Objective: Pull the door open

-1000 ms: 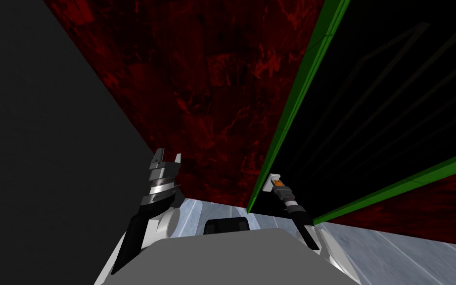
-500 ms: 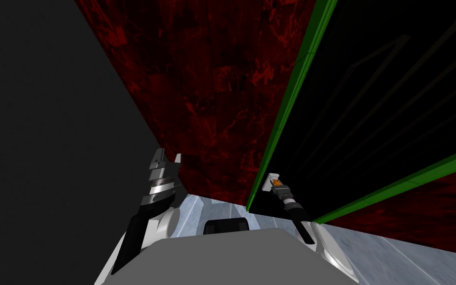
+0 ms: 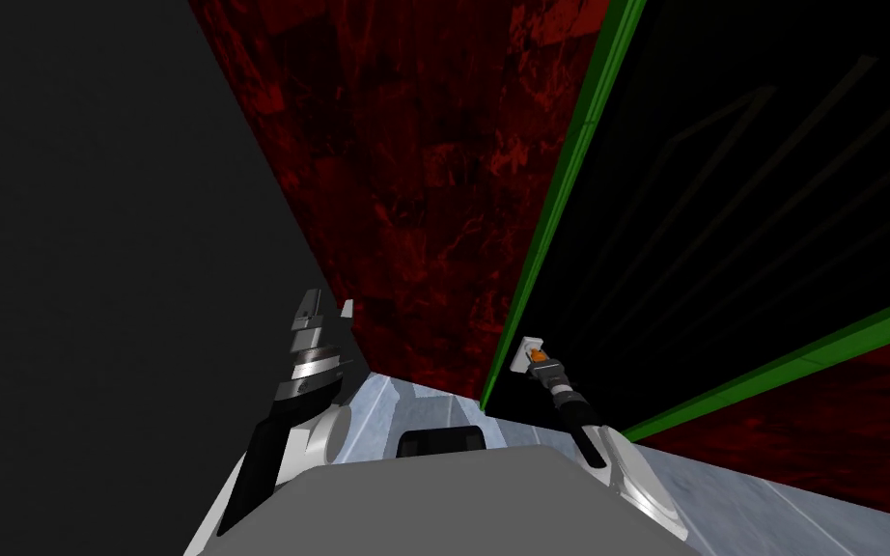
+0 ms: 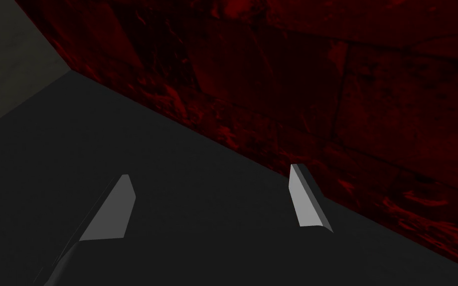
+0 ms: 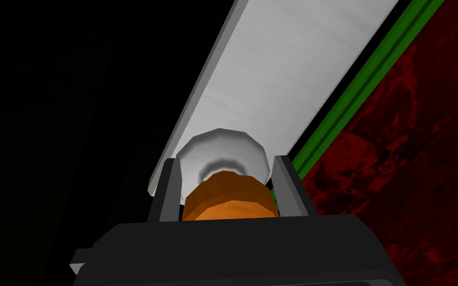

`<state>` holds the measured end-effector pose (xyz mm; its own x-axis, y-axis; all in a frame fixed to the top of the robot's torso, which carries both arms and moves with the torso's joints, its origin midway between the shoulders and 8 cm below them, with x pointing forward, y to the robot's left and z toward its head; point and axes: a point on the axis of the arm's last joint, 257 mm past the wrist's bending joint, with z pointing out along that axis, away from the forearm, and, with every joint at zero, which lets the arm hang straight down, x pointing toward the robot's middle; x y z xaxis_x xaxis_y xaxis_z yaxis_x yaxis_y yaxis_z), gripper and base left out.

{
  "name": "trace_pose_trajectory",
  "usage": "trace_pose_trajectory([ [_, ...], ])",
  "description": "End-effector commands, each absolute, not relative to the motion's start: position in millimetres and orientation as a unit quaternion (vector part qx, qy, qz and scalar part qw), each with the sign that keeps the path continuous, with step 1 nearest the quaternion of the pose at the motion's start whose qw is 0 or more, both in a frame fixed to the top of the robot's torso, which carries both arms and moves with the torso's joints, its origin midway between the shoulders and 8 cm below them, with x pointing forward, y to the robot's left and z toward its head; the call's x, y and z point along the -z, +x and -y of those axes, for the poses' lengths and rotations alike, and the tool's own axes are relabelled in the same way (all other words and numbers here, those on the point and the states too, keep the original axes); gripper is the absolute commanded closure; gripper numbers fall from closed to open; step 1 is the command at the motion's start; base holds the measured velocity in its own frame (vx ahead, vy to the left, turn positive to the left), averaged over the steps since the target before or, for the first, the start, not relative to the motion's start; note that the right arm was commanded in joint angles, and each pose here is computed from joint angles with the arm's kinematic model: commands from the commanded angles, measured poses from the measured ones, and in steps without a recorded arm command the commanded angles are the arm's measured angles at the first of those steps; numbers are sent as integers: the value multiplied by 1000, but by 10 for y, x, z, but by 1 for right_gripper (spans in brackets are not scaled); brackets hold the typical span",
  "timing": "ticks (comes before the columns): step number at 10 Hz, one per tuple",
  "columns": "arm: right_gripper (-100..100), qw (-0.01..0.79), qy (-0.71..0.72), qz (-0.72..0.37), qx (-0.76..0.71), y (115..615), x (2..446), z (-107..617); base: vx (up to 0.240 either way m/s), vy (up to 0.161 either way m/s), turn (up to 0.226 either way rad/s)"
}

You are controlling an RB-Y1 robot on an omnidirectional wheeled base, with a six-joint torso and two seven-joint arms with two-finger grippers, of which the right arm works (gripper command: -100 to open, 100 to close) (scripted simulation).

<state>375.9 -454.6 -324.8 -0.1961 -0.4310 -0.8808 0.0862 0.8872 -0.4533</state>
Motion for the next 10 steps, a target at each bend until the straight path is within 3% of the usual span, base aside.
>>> trace_pose_trajectory([
  [1,100,602,-139,-753,227,3747,3369,4552,-54,-29,63],
  [10,100,521,-251,-751,320,3828,3579,4631,-65,-27,81],
])
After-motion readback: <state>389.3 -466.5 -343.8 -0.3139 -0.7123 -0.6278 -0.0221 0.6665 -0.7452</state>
